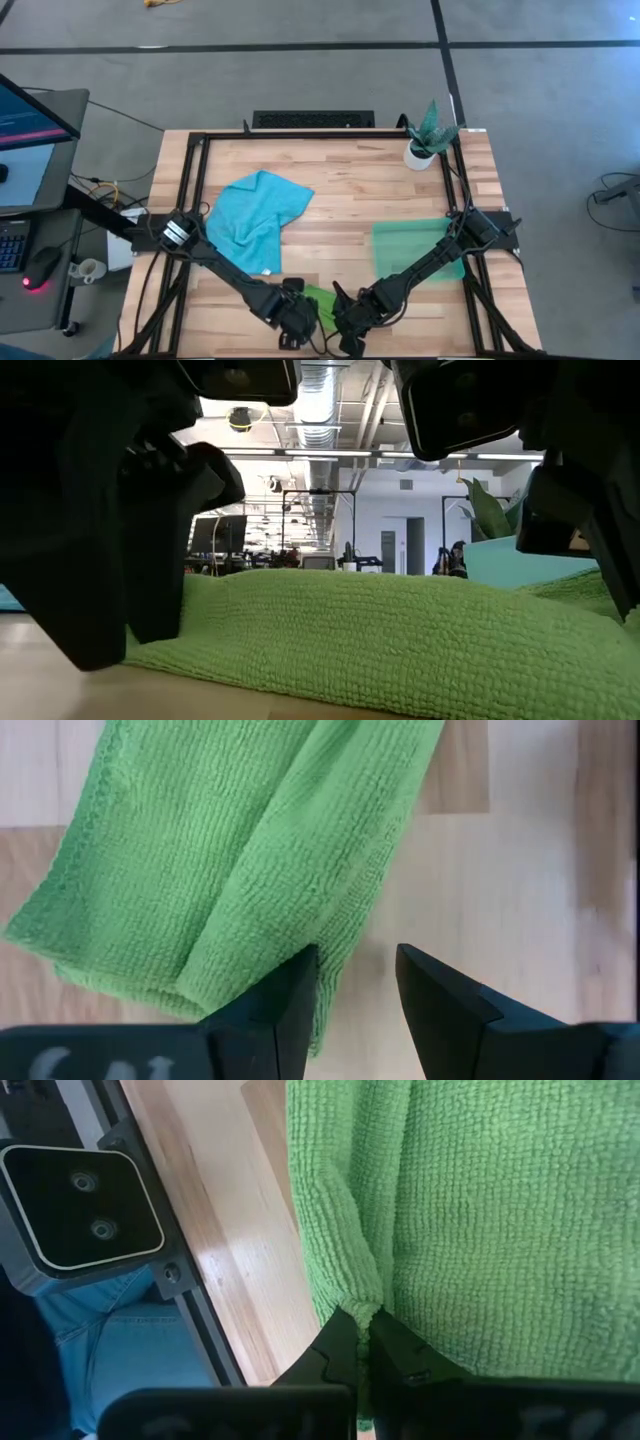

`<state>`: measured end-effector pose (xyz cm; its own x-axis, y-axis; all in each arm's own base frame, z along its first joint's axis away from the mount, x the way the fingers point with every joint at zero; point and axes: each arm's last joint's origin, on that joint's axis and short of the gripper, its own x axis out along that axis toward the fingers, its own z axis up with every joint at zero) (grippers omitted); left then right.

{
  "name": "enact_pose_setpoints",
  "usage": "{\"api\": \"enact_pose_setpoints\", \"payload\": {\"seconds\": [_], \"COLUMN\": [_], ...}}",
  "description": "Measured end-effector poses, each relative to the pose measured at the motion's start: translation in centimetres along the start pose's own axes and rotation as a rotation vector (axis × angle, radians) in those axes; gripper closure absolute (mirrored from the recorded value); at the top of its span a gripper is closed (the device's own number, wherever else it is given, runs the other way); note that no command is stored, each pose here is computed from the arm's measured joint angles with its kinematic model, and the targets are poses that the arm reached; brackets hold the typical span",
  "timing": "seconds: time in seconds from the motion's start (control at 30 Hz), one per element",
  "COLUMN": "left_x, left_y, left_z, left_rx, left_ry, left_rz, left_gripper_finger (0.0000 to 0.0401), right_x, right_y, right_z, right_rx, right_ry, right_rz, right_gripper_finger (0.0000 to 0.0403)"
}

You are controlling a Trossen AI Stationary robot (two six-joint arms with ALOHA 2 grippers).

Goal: Roll microfiber towels into tight, uniform cylinder then place into a basket
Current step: Roll the green towel

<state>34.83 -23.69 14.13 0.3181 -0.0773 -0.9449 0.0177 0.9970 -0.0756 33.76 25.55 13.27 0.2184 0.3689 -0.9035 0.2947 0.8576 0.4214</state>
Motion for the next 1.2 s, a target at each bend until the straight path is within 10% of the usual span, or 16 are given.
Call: {"api": "enact_pose_setpoints", "payload": {"seconds": [0.77, 1.2], "left_x": [-3.8, -1.9], "left_y": [-3.2, -0.3], "left_z": [-0.6, 0.1], "left_rx": [0.127, 0.107], "left_ry": [-0.200, -0.114], "left_rz": [0.035, 0.084], "left_gripper_finger": [0.0264, 0.0264], "right_x": [0.0, -0.1], "right_y": [-0.1, -0.1], "right_z": [0.1, 0.2], "right_rx": [0.005, 0.005], "right_ry": [0.019, 0.016], "right_rz": [0.008, 0.008], "right_gripper_finger": [0.0385, 0.0386]}}
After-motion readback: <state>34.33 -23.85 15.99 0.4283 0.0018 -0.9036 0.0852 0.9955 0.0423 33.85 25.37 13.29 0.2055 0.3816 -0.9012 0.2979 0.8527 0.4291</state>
